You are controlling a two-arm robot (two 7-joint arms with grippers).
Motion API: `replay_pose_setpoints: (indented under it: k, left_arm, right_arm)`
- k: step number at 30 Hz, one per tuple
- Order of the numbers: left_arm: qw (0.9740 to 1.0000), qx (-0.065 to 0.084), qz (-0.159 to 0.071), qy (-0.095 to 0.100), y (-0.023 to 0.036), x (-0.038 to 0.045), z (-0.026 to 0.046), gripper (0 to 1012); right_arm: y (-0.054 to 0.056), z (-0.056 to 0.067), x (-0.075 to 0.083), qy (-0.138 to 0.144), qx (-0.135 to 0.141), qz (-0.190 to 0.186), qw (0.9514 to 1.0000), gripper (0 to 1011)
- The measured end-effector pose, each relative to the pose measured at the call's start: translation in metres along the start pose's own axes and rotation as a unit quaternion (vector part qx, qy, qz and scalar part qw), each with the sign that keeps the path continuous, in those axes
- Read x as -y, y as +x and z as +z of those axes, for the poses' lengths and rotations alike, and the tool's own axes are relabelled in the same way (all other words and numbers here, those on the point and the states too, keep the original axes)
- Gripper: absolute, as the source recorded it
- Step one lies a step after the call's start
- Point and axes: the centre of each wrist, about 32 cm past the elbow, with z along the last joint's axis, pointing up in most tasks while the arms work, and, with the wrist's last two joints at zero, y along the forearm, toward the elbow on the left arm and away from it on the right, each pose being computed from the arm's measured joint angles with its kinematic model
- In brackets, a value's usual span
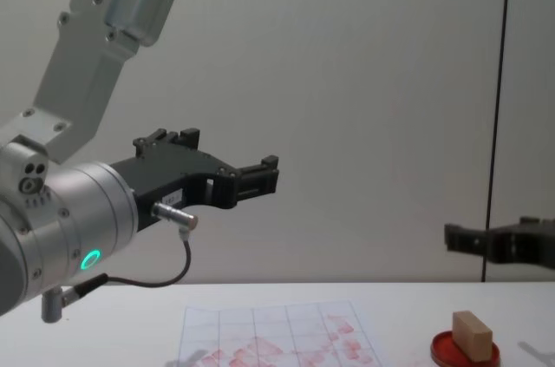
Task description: Use the one hand to pick up the stamp and affix it onto the A4 paper.
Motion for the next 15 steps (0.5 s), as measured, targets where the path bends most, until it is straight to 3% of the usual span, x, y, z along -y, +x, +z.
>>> replay_pose_setpoints:
  k: [15]
  left_arm:
    - [1.0000,0.000,0.000,0.000,0.0000,0.0000,0.0000,1001]
  right_arm:
    - [-0.016,-0.011,-0.032,-0.069,-0.006,-0.008,0.9976,1001]
